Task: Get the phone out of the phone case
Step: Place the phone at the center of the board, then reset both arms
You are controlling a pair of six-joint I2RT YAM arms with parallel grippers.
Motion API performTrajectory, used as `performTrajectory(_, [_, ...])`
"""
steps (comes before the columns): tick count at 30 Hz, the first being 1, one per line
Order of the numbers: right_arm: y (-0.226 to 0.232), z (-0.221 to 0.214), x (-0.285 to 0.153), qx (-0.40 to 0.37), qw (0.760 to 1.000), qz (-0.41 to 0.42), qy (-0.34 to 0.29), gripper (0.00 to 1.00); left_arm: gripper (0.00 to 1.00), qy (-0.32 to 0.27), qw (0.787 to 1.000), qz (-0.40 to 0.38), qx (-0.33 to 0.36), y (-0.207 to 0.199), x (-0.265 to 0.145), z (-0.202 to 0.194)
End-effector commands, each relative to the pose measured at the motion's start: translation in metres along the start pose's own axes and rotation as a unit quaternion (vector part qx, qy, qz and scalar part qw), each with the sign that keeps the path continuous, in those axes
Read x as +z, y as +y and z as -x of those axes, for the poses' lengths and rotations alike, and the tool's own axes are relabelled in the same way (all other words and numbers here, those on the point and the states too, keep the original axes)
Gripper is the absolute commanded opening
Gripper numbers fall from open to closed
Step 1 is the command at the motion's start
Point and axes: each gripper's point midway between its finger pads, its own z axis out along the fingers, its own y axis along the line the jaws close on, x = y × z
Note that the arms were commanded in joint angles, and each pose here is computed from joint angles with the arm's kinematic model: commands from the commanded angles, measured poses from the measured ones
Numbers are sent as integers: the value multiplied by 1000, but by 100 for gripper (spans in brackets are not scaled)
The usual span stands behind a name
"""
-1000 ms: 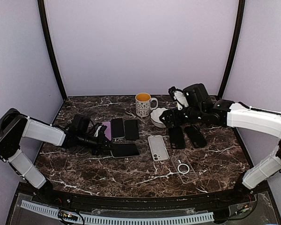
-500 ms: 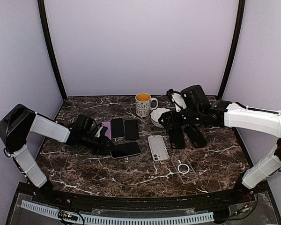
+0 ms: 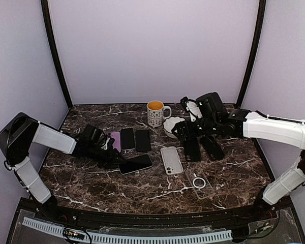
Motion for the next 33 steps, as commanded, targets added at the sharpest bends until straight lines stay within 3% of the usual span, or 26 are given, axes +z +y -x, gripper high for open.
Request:
performTrajectory(1, [0,13,-3,-5,1000,1,-19,95,42,-25,999,30,22,-1,-9,14])
performTrajectory(10, [-1,21,-10,-14,999,-5,-29,96,43,-50,990,113,65,7,-34,25])
performTrajectory(15, [-7,26,-16,-13,999,-16,-40,96,44,-113,969,197,100,17,-70,41])
performTrajectory(18, [-15,34,-25,-8,998,-24,-57,97,46,-174,946,246,123,16,-103,56])
performTrajectory(22, [-30,44,-40,-2,995,-39,-88,98,59,-242,911,299,146,13,-145,70])
performTrajectory(24, [-41,49,-49,4,993,-52,-107,98,80,-271,895,321,152,12,-163,76])
performTrajectory(26, [-54,53,-58,10,990,-69,-121,99,92,-298,879,339,156,10,-180,82])
performTrajectory(33, [-106,65,-89,35,974,-148,-169,99,98,-372,815,410,171,14,-225,103])
